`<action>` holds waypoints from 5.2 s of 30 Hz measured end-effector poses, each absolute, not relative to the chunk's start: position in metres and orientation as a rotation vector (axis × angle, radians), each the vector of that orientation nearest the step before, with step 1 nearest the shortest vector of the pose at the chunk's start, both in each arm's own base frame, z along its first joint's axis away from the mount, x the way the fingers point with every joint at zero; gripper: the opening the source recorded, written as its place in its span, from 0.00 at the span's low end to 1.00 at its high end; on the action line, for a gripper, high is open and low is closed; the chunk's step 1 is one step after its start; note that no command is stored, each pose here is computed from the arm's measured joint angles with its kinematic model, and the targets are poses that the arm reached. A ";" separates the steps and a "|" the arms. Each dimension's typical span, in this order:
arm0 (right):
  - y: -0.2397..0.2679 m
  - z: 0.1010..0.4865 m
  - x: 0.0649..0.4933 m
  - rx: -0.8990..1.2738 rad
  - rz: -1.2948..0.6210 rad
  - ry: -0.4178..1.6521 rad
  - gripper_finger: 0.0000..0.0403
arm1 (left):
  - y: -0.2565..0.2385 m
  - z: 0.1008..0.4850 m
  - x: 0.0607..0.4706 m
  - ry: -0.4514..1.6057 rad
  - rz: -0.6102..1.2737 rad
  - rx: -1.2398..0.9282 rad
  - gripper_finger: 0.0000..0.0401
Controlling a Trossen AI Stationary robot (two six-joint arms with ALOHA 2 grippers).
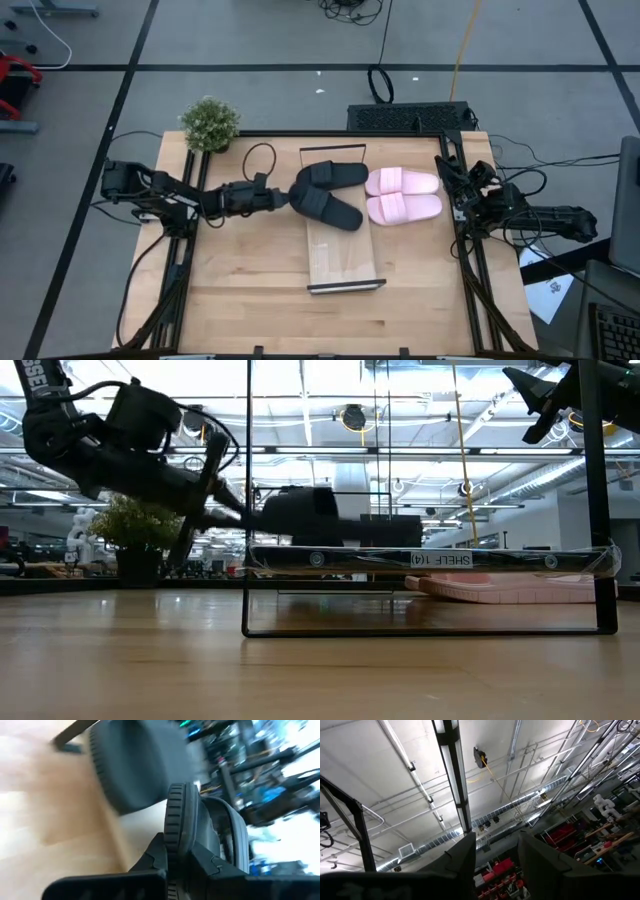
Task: Pick and place slides into the shelf
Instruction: Put the black slide on the shelf
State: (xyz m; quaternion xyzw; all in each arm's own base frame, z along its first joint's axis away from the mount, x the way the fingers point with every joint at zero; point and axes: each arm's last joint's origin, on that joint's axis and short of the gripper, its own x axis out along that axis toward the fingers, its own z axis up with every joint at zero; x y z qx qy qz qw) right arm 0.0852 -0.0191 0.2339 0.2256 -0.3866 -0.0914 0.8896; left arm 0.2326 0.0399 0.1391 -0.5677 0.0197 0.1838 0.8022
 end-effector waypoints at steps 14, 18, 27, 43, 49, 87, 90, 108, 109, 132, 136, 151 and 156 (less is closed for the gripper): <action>-0.019 0.234 0.085 0.455 -0.192 -0.800 0.34 | -0.015 0.168 0.252 -0.300 0.493 -1.375 0.03; -0.019 0.234 0.085 0.422 -0.209 -0.796 0.34 | -0.037 0.179 0.265 -0.285 0.599 -1.360 0.03; -0.019 0.234 0.085 0.411 -0.213 -0.794 0.34 | -0.062 0.187 0.282 -0.229 0.792 -1.367 0.03; -0.019 0.233 0.086 0.414 -0.210 -0.788 0.34 | -0.085 0.141 0.324 -0.374 0.886 -1.435 0.02; -0.019 0.233 0.086 0.414 -0.210 -0.786 0.34 | -0.079 0.135 0.321 -0.354 0.945 -1.424 0.02; -0.019 0.233 0.086 0.394 -0.223 -0.784 0.34 | -0.034 0.128 0.324 -0.229 1.079 -1.402 0.02; -0.019 0.233 0.086 0.394 -0.223 -0.784 0.34 | -0.031 0.129 0.326 -0.225 1.078 -1.389 0.02; -0.019 0.233 0.086 0.417 -0.211 -0.783 0.34 | -0.003 0.138 0.327 -0.081 1.061 -1.357 0.02; -0.019 0.233 0.086 0.417 -0.211 -0.782 0.34 | -0.002 0.138 0.327 -0.082 1.063 -1.358 0.02; -0.019 0.233 0.086 0.417 -0.211 -0.779 0.34 | 0.007 0.133 0.323 -0.070 1.087 -1.385 0.32; -0.019 0.233 0.086 0.417 -0.211 -0.779 0.34 | 0.009 0.134 0.325 -0.076 1.072 -1.370 0.32; -0.019 0.233 0.086 0.418 -0.210 -0.779 0.34 | 0.018 0.134 0.326 -0.029 1.058 -1.357 0.32; -0.019 0.233 0.086 0.418 -0.209 -0.779 0.34 | 0.018 0.134 0.326 -0.018 1.055 -1.340 0.32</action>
